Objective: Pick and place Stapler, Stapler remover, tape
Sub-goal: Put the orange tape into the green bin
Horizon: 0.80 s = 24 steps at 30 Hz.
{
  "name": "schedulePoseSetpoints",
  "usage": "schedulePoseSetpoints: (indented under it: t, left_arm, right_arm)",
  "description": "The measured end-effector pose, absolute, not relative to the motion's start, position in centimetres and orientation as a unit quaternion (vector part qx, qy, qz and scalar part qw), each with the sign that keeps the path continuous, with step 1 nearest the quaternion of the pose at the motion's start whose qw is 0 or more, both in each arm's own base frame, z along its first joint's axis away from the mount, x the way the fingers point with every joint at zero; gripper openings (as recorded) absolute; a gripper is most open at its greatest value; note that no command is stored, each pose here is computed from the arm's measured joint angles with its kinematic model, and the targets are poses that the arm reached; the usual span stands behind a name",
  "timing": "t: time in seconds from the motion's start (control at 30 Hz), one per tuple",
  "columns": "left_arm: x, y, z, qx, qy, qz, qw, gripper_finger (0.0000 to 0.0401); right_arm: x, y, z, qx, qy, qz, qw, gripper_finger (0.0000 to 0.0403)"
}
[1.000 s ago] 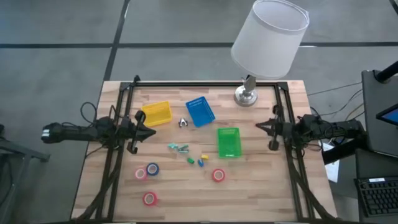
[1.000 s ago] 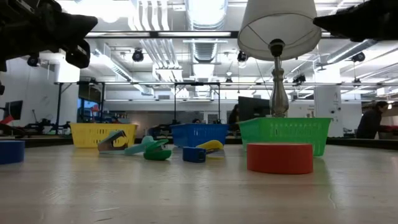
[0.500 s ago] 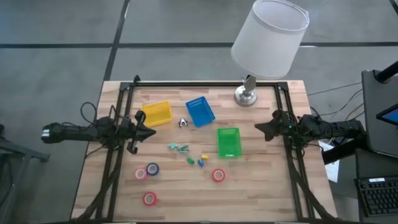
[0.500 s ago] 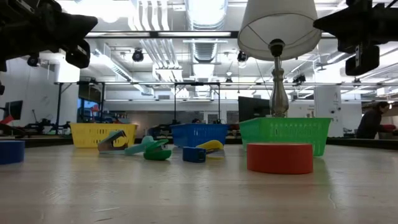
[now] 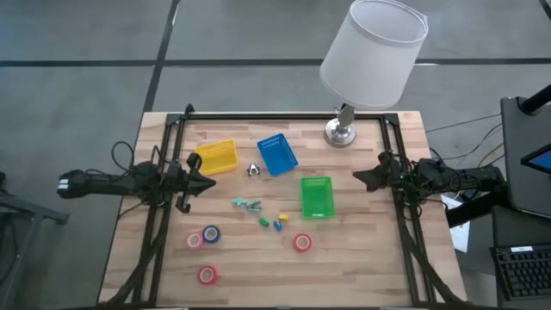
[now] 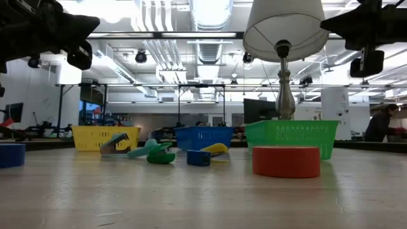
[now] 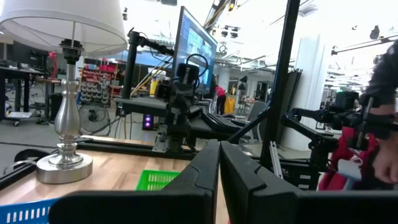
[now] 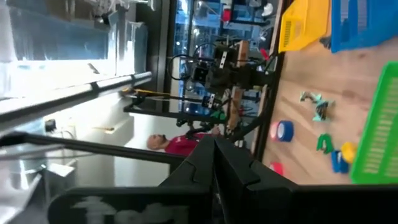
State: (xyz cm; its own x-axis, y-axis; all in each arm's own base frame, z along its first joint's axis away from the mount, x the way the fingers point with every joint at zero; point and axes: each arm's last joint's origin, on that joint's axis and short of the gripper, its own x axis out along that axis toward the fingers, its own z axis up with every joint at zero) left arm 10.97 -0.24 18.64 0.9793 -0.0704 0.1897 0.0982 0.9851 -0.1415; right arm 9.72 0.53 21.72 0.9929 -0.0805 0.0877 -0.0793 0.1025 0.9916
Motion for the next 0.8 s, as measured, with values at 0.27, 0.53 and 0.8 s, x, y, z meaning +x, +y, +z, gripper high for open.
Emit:
schedulePoseSetpoints:
  t: [0.27,0.53,0.8]
  left_arm:
    - [11.0,-0.2,18.6,-0.075,-0.092,-0.042,0.992,0.0019]
    - [11.0,-0.2,18.6,-0.075,-0.090,-0.040,0.992,0.0019]
    - [10.8,0.3,19.9,-0.144,-0.151,0.040,0.977,0.0019]
  right_arm:
    - [9.7,0.5,21.7,0.601,-0.060,-0.006,0.797,0.0008]
    - [9.6,0.2,22.0,0.651,-0.106,-0.033,0.751,0.0008]
    - [9.6,0.2,22.0,0.724,-0.117,-0.027,0.679,0.0008]
